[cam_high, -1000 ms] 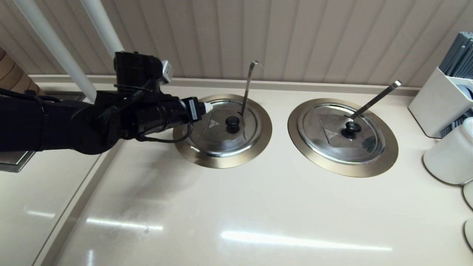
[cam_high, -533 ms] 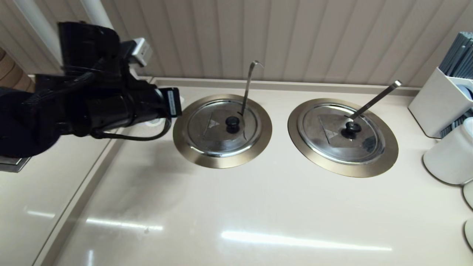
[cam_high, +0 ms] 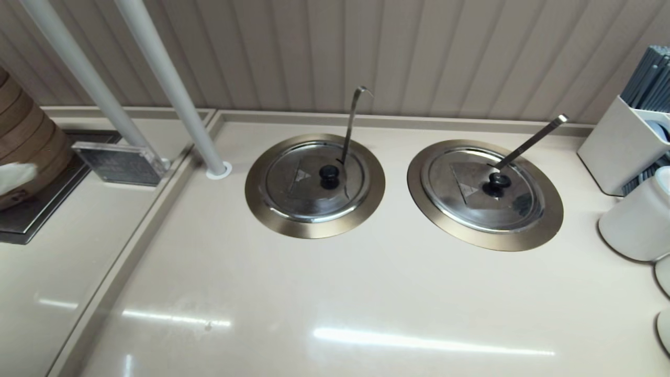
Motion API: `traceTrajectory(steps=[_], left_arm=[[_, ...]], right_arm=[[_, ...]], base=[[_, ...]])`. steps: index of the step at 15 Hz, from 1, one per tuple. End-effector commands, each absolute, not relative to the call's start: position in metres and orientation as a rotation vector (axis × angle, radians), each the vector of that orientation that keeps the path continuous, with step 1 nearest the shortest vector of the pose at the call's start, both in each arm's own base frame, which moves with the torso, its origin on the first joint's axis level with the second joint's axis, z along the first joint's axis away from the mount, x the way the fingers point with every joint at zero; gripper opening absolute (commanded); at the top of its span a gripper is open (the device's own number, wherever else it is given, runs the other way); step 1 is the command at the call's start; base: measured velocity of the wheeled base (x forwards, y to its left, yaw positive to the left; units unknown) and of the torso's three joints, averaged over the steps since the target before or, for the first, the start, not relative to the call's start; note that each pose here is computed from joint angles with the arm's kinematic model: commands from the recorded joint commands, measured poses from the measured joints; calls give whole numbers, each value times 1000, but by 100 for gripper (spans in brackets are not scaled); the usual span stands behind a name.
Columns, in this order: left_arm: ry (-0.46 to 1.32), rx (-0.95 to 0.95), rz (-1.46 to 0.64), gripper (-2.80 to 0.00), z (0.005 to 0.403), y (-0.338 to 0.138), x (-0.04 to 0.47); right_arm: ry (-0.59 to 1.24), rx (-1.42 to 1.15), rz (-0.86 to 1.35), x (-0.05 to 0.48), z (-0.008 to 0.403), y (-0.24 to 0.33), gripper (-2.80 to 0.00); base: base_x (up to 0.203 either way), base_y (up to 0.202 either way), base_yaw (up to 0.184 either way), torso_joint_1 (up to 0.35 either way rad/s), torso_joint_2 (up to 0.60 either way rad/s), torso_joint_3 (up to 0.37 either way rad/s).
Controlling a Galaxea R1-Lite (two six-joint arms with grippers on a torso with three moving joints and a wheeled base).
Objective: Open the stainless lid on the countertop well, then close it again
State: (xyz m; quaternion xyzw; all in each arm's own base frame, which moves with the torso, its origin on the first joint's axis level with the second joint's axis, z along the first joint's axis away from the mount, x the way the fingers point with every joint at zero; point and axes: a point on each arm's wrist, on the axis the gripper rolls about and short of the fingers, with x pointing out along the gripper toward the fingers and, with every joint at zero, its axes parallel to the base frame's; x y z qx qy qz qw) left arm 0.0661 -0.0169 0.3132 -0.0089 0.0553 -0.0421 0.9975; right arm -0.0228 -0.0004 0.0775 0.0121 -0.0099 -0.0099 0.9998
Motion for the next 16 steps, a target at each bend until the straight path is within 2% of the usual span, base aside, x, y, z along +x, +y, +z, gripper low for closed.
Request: traceTrajectory(steps=[1,5,7,10,16], left_arm=[[41,-20,57,-280,295,13,-20],[73,79,514,-280,251,3,-74],[39,129,562,-280,230,-1,-68],[54,124,232,-280,208,-5,-47],[165,53,-3,-280,187,-9,-41]], right_arm=[[-16,23,-20,-22,76,0,-280],[-16,20,-20,-22,76,0,-280],[-16,22,-20,-22,76,0,-280],[-16,23,-20,-22,76,0,-280],[-16,25,-20,-22,76,0,-280]], base=[[0,0,0,0,0,0],[0,0,0,0,0,0],[0,0,0,0,0,0],[0,0,0,0,0,0],[0,0,0,0,0,0]])
